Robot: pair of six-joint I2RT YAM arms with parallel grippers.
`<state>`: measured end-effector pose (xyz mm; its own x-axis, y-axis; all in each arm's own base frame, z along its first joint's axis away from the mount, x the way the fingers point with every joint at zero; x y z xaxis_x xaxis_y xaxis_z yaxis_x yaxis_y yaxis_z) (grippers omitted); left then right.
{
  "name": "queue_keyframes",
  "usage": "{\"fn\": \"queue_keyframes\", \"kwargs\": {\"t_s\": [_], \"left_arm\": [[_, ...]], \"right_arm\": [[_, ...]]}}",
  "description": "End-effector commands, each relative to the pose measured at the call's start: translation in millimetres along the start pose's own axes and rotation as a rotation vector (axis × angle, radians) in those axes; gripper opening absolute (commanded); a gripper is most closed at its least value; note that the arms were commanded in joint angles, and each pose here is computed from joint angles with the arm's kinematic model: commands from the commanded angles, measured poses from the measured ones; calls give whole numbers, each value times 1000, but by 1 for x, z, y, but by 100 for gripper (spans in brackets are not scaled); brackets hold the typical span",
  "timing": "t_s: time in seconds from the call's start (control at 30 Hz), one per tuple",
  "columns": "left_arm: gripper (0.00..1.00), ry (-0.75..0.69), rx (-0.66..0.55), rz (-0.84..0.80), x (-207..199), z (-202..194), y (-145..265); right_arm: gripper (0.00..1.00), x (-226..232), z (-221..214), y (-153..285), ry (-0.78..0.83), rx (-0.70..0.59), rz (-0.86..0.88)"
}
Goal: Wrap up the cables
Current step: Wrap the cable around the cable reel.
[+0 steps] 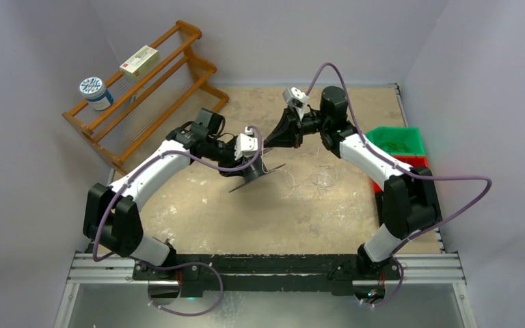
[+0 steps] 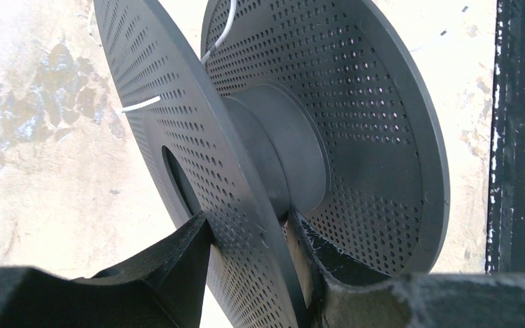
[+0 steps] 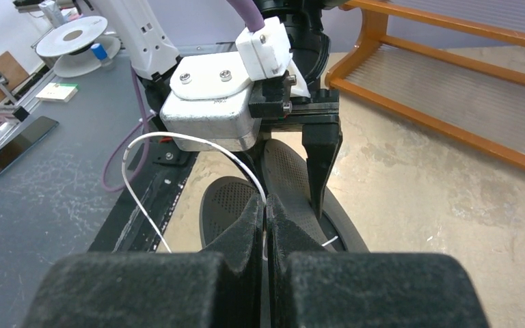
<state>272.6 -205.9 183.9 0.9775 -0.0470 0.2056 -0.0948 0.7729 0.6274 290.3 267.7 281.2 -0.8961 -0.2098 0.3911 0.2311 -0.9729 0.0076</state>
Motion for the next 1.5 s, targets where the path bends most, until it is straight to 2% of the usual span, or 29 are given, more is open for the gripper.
{"fn": "queue_keyframes", "kwargs": {"t_s": [0.0, 0.43, 0.53, 0.8, 1.47], "left_arm": [[0, -80, -79, -23, 7, 22, 3], [0, -88, -117, -85, -1, 29, 4], [0, -62, -98, -27, 8, 27, 3], [0, 35, -126, 116, 20, 26, -1], [0, 139, -291, -85, -4, 41, -15]], "right_arm": [[0, -6, 8, 1, 94, 12, -19], [0, -30, -6, 4, 111, 54, -121], [0, -18, -5, 2, 86, 49, -29], [0, 0, 1, 2, 45, 3, 3], [0, -8, 2, 4, 141, -28, -94]]}}
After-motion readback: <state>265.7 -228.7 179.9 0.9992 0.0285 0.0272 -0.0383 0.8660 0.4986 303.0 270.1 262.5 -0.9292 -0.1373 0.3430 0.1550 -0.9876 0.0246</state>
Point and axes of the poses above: each gripper's point midway between its finger pads, its own y axis back along the fingers, its own x axis along the line the jaws close on, z = x × y, the point moved 4 cm from there along y, back along the fingers, and after that the axes turned 12 degrees about -y, right-handed, at the moved point
